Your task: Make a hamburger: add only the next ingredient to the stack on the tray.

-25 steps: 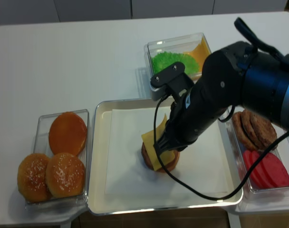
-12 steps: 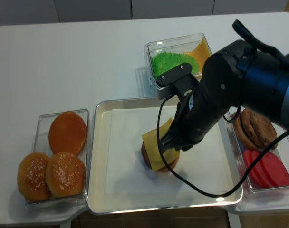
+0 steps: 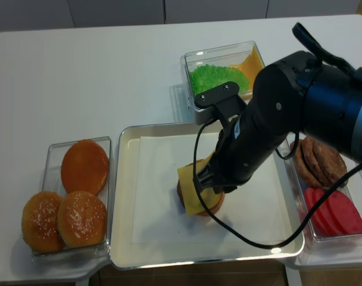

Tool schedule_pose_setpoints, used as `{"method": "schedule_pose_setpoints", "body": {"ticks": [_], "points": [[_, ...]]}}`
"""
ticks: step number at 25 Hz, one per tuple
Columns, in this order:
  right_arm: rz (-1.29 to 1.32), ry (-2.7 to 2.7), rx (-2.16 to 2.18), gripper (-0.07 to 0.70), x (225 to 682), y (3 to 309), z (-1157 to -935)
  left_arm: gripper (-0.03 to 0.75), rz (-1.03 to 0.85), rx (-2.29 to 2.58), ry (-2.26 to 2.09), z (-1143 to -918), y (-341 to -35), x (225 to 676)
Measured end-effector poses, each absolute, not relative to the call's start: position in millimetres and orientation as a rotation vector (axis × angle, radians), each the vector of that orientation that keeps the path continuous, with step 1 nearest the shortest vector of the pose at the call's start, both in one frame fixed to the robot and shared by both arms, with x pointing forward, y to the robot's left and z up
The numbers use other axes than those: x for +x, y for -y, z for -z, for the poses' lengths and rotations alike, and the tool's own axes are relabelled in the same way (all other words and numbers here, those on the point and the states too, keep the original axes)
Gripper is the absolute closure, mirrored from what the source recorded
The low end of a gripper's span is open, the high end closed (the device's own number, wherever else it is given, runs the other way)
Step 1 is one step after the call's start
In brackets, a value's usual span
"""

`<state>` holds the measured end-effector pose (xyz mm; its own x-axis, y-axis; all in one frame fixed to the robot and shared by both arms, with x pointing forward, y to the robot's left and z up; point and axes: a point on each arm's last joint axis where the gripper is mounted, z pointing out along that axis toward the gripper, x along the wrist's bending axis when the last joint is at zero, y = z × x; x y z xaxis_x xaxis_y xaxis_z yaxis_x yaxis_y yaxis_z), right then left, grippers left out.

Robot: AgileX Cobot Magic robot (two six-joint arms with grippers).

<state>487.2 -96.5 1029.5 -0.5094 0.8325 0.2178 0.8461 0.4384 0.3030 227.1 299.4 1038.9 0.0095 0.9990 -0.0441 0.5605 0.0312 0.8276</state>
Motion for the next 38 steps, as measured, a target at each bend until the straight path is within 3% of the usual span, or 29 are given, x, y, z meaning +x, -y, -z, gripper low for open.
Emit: {"method": "schedule_pose_setpoints", "body": {"ticks": [7,9,11,16,20,29,38], "points": [[0.588,2.633,-1.538,0.617,487,96,-1030,0.417,-0.82,1.609,-1.631,-1039,-299,227],[0.587,2.62,-1.555,0.582,487,96,-1030,0.417,-0.82,1.609,-1.631,-1039,-299,227],[0.586,2.613,-1.563,0.508,487,96,-1030,0.417,-0.82,1.609,-1.631,-1039,-299,227],[0.557,2.625,-1.561,0.242,486,98,-1029,0.417,-0.82,1.609,-1.631,-1039,-299,227],[0.488,2.695,-1.552,0.14,487,104,-1028,0.417,-0.82,1.609,-1.631,-1039,-299,227],[0.464,2.783,-1.578,0.125,483,124,-1047,0.417,-0.82,1.609,-1.631,-1039,-299,227],[0.445,2.592,-1.955,0.179,508,208,-1065,0.417,-0.82,1.609,-1.631,-1039,-299,227]]}}
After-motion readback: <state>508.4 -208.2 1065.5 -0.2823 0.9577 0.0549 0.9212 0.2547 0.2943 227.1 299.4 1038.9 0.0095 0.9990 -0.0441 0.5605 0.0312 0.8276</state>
